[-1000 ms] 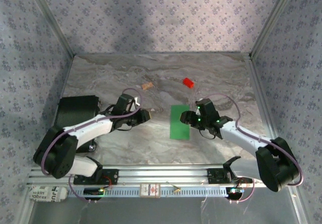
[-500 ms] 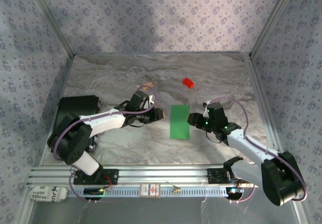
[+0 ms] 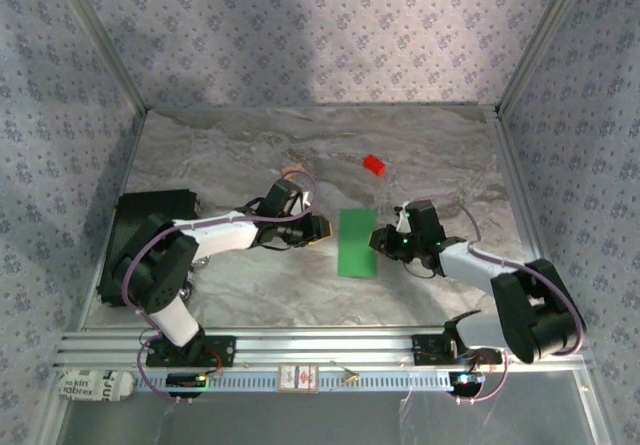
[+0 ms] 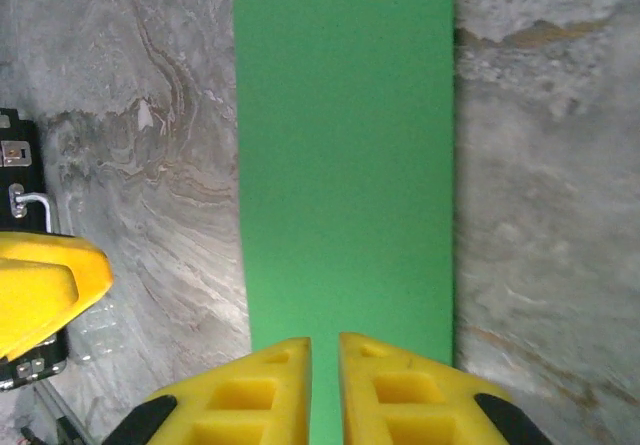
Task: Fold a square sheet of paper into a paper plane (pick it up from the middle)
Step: Turn over the paper at the center of the table, then third fold the triangle at the center of the table.
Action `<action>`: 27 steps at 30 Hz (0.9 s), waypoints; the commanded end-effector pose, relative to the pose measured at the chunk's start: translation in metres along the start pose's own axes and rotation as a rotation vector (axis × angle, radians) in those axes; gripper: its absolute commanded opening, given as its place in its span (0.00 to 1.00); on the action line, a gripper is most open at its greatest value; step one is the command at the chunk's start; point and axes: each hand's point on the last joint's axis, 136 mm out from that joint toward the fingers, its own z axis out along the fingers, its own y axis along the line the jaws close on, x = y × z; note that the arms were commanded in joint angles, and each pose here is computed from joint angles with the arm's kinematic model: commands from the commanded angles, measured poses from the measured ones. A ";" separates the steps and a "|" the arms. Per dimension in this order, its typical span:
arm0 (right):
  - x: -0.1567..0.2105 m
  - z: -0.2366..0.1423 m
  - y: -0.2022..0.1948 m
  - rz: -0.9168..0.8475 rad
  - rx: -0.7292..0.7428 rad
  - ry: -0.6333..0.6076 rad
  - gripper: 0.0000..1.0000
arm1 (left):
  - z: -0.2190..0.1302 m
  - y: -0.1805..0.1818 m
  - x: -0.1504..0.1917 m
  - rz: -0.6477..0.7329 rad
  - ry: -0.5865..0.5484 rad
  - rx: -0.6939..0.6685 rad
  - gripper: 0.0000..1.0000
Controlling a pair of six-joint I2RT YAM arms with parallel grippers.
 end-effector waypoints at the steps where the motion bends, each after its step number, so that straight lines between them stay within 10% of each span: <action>1: -0.007 0.007 0.011 -0.007 -0.040 0.028 0.13 | 0.002 -0.016 -0.005 0.016 0.004 0.043 0.31; 27: 0.030 0.032 -0.031 0.039 0.029 0.198 0.10 | 0.031 0.007 0.008 -0.076 0.101 0.012 0.33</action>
